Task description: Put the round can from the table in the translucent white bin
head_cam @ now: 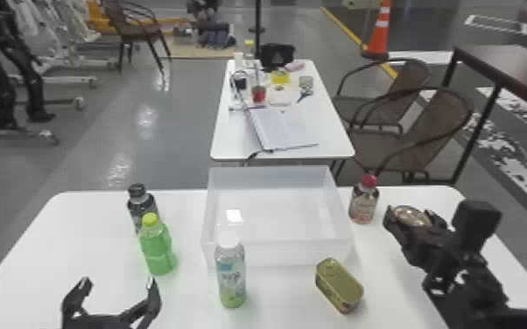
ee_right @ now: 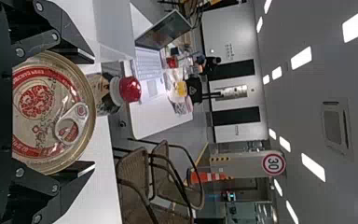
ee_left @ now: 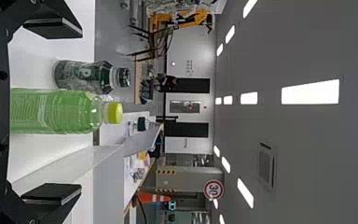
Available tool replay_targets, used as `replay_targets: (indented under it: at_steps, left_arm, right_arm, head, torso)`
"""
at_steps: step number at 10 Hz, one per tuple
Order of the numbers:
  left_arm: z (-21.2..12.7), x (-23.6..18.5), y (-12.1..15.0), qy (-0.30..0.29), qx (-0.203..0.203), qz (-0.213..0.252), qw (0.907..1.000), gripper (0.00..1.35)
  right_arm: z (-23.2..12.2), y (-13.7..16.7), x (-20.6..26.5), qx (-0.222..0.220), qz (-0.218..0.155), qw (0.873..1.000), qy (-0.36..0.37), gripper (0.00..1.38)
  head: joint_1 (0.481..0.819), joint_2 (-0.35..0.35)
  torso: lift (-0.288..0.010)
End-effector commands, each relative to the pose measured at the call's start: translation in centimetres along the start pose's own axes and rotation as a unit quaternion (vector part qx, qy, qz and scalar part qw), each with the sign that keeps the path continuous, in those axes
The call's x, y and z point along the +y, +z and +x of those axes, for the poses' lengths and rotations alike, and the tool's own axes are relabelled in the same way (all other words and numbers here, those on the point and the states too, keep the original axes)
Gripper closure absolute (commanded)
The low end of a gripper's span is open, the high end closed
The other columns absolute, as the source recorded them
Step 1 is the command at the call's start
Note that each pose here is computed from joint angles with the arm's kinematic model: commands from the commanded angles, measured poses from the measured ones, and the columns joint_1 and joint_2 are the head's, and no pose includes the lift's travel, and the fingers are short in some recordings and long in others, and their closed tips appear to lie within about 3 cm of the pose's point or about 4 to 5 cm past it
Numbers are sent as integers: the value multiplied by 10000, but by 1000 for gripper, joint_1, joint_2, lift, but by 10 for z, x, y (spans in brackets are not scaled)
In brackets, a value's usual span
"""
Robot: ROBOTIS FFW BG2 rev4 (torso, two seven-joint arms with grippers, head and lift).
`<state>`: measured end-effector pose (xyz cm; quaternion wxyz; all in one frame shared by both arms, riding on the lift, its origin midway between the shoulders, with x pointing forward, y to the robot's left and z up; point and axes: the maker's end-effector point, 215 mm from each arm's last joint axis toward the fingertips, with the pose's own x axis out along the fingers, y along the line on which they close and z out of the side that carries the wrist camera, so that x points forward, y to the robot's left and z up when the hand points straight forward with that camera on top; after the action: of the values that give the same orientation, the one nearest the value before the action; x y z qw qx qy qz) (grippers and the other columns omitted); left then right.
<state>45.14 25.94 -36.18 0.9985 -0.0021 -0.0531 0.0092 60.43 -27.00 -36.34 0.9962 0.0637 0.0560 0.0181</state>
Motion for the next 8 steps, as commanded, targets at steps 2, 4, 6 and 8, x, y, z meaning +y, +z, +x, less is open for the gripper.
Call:
replay_targets:
  at_steps: [2, 4, 6, 8]
  left_arm:
    - [2, -1, -1, 3, 18, -20, 10000, 136]
    - [3, -2, -3, -1, 25, -32, 10000, 136]
    - [4, -2, -3, 5, 16, -48, 10000, 136]
    - [4, -3, -5, -3, 39, -67, 10000, 136]
  right_arm:
    - [25, 27, 52, 287, 240, 9959, 824, 751]
    - [42, 31, 94, 465, 386, 9865, 1520, 751]
    - [55, 17, 126, 730, 408, 9757, 2024, 753]
    - [64, -6, 149, 1154, 396, 9610, 2480, 751]
  head:
    - [549, 0]
    - [549, 0]
    - [549, 0]
    - [549, 0]
  torso:
    - [-100]
    - [-100]
    - [-100]
    - [-100]
